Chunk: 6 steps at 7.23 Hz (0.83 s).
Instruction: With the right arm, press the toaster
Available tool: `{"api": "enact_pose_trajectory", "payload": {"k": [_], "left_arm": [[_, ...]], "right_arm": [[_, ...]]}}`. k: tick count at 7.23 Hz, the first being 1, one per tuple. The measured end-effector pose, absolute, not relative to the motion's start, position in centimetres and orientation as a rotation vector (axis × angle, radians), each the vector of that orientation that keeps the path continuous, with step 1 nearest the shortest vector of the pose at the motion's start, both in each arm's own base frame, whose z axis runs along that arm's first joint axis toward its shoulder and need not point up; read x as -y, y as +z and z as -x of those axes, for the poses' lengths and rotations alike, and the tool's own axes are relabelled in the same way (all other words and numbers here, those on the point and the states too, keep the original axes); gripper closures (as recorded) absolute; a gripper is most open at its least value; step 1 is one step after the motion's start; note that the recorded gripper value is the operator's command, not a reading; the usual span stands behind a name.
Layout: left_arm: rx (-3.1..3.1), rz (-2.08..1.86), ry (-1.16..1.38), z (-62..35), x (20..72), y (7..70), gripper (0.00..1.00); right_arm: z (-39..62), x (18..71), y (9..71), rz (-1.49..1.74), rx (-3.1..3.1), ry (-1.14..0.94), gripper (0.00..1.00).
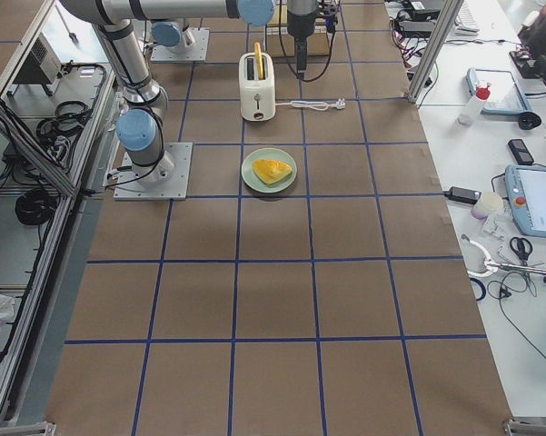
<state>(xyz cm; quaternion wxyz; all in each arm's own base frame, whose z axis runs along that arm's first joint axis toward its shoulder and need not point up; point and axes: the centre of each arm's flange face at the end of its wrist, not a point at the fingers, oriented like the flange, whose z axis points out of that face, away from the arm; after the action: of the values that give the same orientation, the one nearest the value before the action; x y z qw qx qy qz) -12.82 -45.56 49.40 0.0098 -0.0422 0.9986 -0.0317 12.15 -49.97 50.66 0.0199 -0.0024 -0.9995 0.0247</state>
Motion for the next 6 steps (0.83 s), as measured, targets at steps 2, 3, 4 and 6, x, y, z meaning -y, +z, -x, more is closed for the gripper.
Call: {"api": "enact_pose_trajectory", "payload": {"k": [2,3,4,6], "left_arm": [[-3.118,0.132,-0.100,12.82,45.54,49.43,0.00],[-3.118,0.132,-0.100,12.82,45.54,49.43,0.00],[-3.118,0.132,-0.100,12.82,45.55,49.42,0.00],[-3.118,0.132,-0.099,12.82,45.56,49.40,0.00]], "right_arm": [[-12.29,49.93,50.73,0.004,3.108,0.078,0.00],[-12.32,49.92,50.72,0.002,3.109,0.077,0.00],[-12.35,49.91,50.70,0.000,3.110,0.077,0.00],[-12.49,49.78,50.28,-0.005,3.120,0.039,0.00]]}}
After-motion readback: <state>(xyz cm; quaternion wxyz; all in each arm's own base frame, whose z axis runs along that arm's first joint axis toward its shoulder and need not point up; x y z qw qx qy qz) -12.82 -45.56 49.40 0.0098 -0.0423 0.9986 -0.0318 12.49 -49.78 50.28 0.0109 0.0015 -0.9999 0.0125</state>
